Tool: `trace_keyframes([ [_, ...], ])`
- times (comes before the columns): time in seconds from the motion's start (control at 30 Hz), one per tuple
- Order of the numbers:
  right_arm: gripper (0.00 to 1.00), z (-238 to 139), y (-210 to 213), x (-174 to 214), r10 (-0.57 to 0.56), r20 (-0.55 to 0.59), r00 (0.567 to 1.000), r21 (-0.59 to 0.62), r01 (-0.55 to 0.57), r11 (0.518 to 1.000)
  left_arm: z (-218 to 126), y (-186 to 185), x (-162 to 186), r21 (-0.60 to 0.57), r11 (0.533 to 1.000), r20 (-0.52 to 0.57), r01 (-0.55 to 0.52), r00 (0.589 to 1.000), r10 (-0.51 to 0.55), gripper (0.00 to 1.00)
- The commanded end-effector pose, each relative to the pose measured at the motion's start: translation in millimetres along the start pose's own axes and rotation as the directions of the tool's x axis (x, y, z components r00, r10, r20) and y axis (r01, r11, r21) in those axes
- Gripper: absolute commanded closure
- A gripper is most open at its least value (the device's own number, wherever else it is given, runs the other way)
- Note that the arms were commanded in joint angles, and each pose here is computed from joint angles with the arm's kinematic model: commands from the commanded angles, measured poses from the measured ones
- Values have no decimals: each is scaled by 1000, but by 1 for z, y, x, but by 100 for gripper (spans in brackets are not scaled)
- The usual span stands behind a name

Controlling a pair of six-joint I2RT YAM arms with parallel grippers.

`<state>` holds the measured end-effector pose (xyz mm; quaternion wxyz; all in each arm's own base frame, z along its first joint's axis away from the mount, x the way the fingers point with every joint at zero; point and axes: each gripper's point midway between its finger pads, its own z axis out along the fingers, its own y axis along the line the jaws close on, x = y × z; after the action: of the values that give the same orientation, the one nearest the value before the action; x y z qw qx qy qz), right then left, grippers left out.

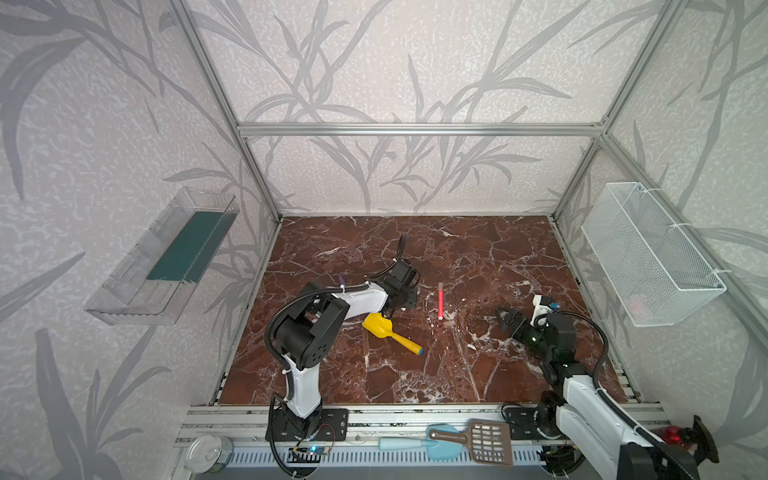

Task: Insert the pens into the pen caps
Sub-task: 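Lay the capped pink marker by the highlighters with left gripper while right retracts, then move the left gripper over the uncapped purple marker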

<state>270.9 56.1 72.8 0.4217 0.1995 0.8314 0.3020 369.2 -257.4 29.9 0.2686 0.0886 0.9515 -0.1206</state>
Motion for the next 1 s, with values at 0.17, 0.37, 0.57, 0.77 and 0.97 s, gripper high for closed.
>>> trace_keyframes([
  [0.17, 0, 16, 20, -21, -31, 20, 999, -74, 32, 997, -64, -5, -31, 43, 999, 150, -9, 989, 2, 60],
  [0.37, 4, 12, 22, -21, -54, 32, 998, -75, 56, 996, -111, 70, -33, -144, 974, 341, 176, 933, -118, 65],
  [0.57, 1, 6, 24, -18, -115, 55, 992, -36, 117, 992, -118, 157, 1, -186, 877, 373, 443, 858, -354, 65],
  [0.77, 1, 12, 24, -17, -114, 29, 993, -32, 115, 993, -103, 187, 20, -196, 827, 331, 527, 830, -450, 65],
  [0.97, 1, 13, 25, -17, -115, 25, 993, -34, 115, 993, -78, 195, 24, -190, 815, 268, 548, 827, -494, 67],
])
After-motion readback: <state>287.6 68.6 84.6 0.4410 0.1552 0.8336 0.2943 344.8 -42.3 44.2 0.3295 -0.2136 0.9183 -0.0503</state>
